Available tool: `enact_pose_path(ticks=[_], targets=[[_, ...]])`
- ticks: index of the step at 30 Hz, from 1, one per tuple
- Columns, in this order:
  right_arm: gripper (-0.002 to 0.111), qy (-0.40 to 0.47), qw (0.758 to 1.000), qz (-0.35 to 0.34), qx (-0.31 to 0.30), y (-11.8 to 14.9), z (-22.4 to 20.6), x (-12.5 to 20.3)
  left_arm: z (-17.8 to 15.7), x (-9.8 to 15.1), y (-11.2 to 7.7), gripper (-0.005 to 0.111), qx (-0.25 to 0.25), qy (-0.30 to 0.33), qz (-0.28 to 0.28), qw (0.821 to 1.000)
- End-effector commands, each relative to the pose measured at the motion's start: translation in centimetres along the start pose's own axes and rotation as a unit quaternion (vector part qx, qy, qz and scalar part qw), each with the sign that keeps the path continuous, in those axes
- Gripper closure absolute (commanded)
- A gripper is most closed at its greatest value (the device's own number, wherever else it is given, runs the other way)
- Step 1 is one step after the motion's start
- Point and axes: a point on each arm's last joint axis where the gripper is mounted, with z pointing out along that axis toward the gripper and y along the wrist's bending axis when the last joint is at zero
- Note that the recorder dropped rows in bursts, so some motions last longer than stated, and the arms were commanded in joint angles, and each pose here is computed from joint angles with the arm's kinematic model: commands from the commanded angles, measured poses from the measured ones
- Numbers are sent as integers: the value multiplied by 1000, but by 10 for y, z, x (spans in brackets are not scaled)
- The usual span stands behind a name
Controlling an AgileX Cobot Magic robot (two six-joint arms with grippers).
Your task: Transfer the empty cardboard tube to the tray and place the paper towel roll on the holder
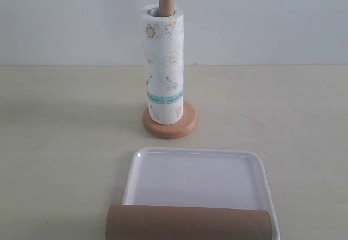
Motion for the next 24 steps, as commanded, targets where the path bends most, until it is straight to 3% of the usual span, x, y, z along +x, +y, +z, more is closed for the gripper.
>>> enact_pose_path(ticks=[1,5,11,24], targets=[[108,-7,1000,-2,-1,0,0,-1,-1,13,7,103,-27,72,169,983],[108,-7,1000,-2,-1,0,0,-1,-3,21,12,103,-36,123,226,966],[108,-7,1000,-2,-1,0,0,-1,-6,28,17,103,-60,170,225,958],[108,-7,1000,-2,-1,0,0,-1,-6,28,18,103,-66,170,223,957]])
